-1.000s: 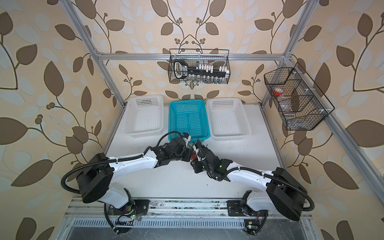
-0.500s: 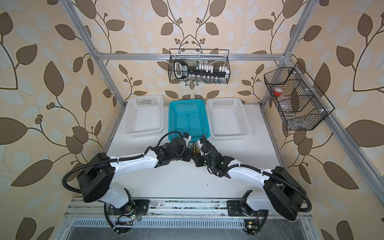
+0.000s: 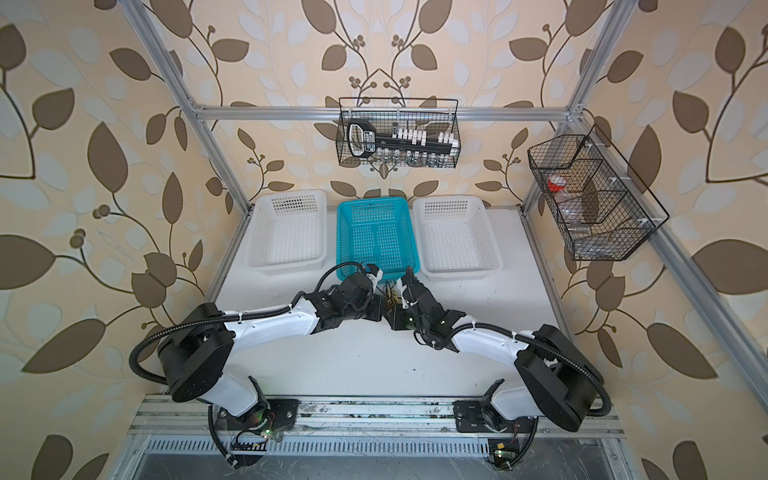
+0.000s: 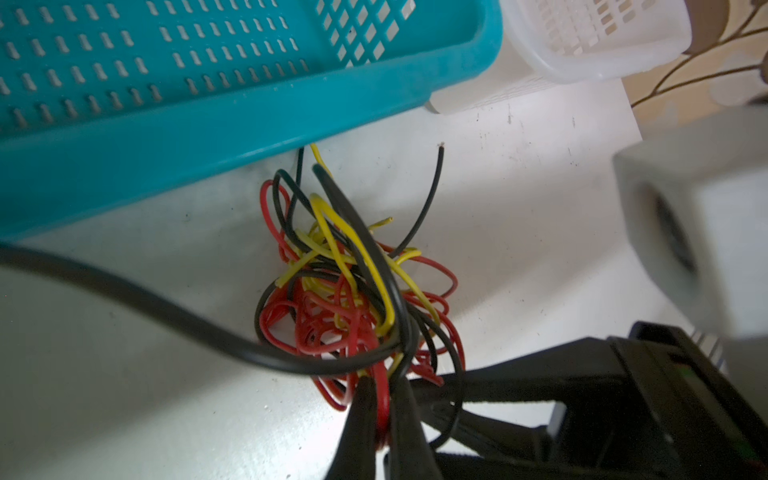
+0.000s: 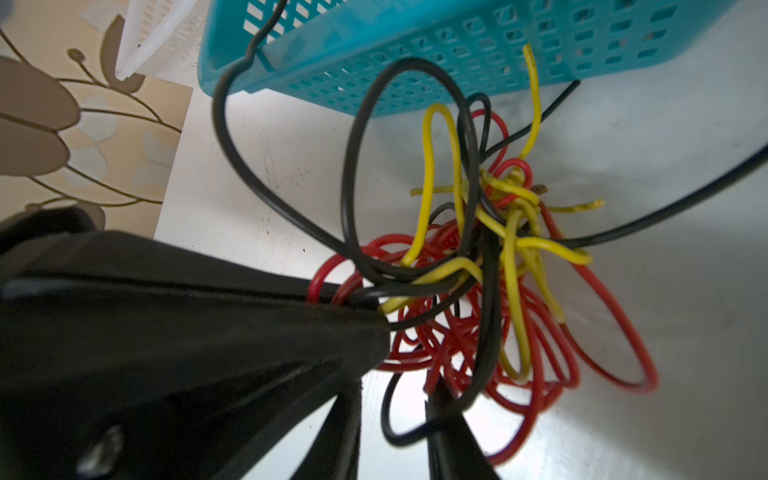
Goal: Untangle the cables
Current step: 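Pull the black wire out with the right gripper while the left holds the bundle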
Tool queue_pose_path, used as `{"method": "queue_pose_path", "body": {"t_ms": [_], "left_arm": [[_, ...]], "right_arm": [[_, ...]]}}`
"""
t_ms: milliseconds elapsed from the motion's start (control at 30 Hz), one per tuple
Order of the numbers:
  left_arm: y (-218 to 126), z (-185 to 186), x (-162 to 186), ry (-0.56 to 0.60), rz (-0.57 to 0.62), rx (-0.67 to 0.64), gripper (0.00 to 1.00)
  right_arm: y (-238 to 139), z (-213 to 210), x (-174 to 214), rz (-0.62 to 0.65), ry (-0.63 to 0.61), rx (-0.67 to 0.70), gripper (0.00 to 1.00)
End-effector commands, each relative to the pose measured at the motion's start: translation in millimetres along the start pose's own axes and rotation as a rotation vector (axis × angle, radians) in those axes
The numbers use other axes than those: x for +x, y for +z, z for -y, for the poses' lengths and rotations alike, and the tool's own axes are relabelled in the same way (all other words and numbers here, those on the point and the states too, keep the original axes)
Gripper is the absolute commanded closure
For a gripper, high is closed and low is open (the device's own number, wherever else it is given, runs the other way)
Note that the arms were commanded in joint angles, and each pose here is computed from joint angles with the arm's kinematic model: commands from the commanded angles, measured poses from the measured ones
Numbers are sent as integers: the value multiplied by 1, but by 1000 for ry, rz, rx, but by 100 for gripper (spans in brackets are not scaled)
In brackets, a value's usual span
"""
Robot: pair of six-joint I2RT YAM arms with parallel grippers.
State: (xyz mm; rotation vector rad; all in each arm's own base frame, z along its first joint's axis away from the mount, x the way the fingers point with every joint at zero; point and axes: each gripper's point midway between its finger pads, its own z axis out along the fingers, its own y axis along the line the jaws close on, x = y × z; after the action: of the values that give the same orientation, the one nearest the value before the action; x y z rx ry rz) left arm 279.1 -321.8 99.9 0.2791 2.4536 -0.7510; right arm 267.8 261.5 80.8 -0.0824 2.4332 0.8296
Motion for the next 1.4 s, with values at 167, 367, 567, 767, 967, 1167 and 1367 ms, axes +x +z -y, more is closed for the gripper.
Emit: {"method": "queue_pose_path", "body": {"t_ms": [167,367,567,767,967,1167,1367], "left_arm": [[2,-9,6,-20,-25,-39,100],[-2,-14,5,-13,-16,-68,100],[-17,-26,4,6,-9,-137,100],[-49,-40,-4,30,33,-231,100],[-82,-57,-9,43,65,-347,100],[-111,-78,-12,36,92,-476,100],[-136,-96,-13,39,115,-582,100]], "right_arm": [[1,12,-10,51,60,9,99],[-11,24,-4,28,16,51,100],[-49,46,-7,44,-82,188,100],[-107,81,-34,181,-81,370,100],[-145,108,-55,269,-43,463,100],[-162,135,-61,276,-28,559,100],[-174,158,-59,277,11,626,100]]}}
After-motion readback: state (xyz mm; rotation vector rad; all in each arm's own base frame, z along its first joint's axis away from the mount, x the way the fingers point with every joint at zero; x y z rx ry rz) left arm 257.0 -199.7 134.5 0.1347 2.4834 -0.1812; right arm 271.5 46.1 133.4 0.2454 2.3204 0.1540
